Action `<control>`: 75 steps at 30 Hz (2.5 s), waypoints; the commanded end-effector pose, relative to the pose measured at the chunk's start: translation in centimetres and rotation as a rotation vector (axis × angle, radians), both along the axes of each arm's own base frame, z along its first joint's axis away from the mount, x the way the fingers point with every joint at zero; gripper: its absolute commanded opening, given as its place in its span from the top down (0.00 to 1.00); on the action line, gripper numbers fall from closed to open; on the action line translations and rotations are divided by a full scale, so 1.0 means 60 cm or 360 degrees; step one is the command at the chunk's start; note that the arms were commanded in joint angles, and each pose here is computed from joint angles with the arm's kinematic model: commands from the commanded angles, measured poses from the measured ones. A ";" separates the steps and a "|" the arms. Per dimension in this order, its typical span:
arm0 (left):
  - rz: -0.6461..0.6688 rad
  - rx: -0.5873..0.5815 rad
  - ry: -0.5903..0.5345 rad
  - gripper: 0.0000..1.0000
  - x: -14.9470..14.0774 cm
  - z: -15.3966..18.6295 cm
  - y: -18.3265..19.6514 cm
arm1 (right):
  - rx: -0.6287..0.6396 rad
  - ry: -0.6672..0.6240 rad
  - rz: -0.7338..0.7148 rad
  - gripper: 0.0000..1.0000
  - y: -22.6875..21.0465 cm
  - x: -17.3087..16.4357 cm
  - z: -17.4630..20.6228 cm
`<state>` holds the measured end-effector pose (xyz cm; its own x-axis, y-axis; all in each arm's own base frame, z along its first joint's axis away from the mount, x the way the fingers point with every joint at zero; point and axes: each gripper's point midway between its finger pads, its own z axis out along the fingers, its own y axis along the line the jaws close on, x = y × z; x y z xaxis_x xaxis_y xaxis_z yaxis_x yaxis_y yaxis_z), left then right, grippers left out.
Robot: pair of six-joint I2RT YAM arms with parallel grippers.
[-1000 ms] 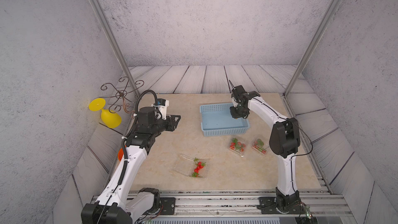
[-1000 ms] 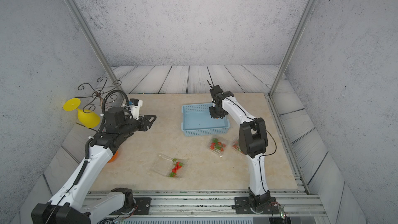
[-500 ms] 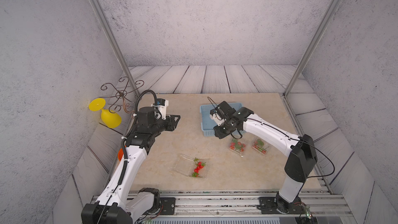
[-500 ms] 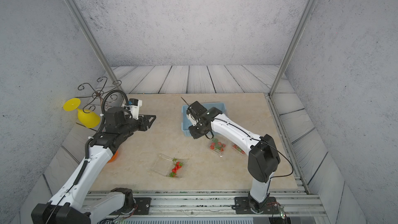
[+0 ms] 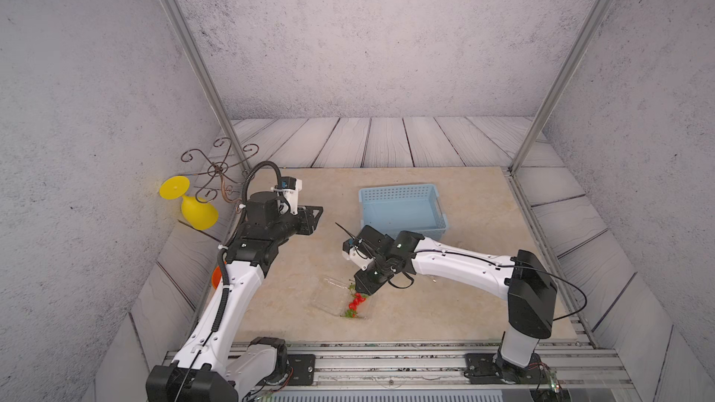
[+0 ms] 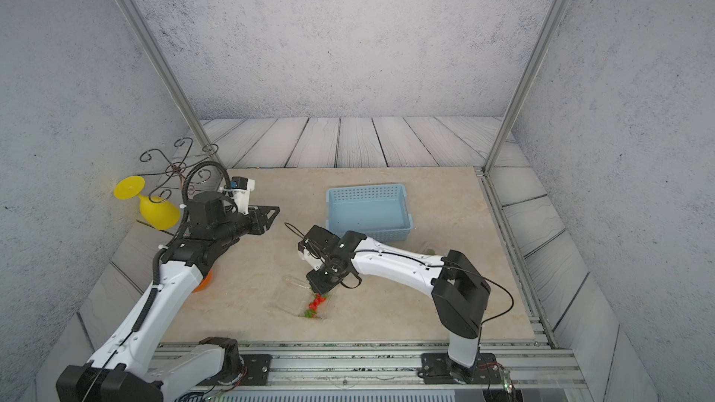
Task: Pack strawberries into containers
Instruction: Place the strawberry in the packing box, then adjust the packing box at the center of the board.
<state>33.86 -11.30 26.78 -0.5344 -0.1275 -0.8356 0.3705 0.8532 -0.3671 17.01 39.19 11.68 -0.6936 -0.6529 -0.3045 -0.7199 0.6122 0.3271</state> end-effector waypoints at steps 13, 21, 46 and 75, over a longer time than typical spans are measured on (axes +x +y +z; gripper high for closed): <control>0.0031 0.0008 -0.0007 0.60 0.000 -0.001 0.009 | -0.0199 0.0070 0.0011 0.64 -0.028 -0.022 -0.089; 0.0057 0.0014 0.0015 0.60 0.002 -0.007 0.013 | -0.0200 0.0044 -0.0015 0.55 -0.040 -0.022 -0.089; 0.0282 0.0022 0.0252 0.60 -0.048 -0.053 0.050 | -0.0221 0.0027 -0.0401 0.57 -0.106 -0.004 -0.067; 0.0326 -0.0190 0.0526 0.58 -0.082 -0.152 0.039 | -0.0261 0.0225 -0.0528 0.84 -0.124 0.038 -0.151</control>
<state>29.01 -8.93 17.95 -0.7273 -0.2973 -0.6186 0.0669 0.8663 -0.4951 19.14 31.78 3.58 -0.9000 -0.4158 -0.1310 -0.4359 0.8537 0.2849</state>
